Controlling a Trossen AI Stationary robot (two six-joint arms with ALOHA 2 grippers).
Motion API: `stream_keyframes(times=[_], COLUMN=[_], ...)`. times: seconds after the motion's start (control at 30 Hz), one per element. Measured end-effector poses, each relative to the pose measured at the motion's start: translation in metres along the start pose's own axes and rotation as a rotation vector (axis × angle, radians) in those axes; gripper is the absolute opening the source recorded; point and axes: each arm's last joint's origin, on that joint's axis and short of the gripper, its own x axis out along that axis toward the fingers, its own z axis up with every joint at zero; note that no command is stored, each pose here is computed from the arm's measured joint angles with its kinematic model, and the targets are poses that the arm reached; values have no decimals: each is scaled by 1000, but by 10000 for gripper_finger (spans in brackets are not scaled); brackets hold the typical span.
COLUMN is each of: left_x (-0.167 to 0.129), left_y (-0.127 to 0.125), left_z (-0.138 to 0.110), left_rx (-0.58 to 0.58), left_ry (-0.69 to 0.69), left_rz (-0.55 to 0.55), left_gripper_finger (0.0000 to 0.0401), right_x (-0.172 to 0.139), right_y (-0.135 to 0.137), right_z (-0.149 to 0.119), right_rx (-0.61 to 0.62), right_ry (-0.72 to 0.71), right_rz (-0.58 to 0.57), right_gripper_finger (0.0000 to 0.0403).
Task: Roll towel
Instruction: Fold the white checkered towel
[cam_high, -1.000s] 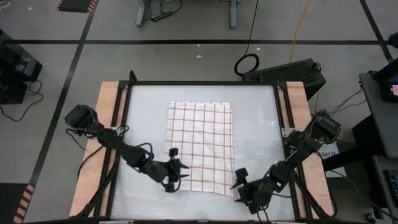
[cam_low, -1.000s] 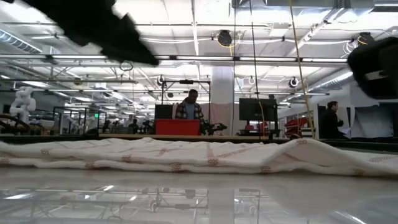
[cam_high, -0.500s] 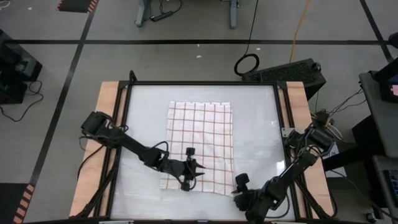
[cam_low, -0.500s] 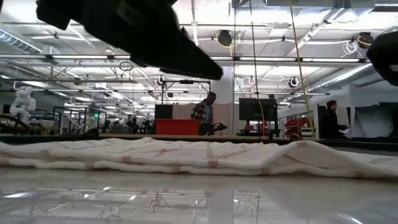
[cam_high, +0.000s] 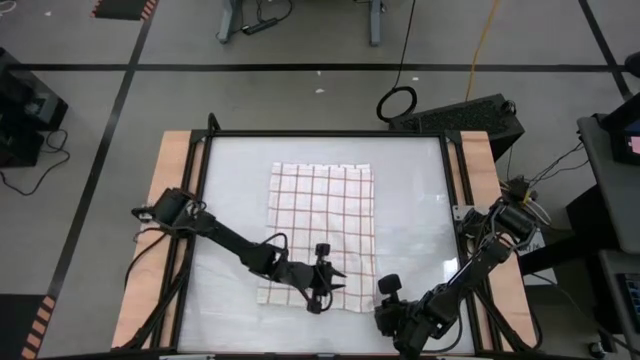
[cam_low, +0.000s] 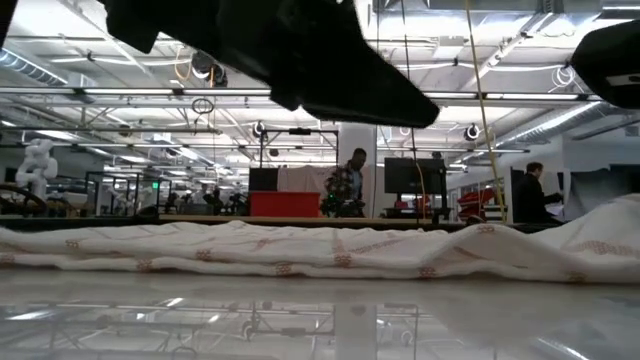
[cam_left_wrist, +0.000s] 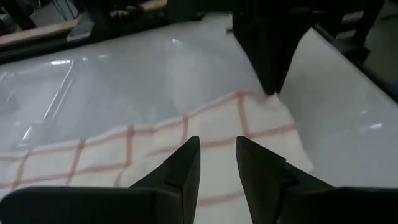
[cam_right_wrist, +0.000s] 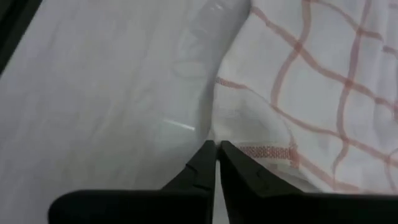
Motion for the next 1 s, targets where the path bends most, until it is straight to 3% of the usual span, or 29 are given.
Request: stream_keyframes(times=[0.2, 0.43, 0.7, 1.0], left_x=[18, 38, 44, 49], left_y=[-9, -33, -55, -52], left_z=[2, 2, 7, 10], left_rx=[-18, 57, 85, 34], left_ry=[-83, -111, -134, -141], left_rz=[-126, -141, -50, 37], left_gripper_finger=[109, 129, 212, 219], right_x=[4, 9, -6, -16], right_y=[-7, -17, -25, -37], right_z=[3, 7, 14, 22], right_rx=[60, 121, 151, 255], right_ry=[20, 37, -3, -62], right_rz=[15, -7, 11, -14], right_gripper_finger=[2, 1, 1, 0])
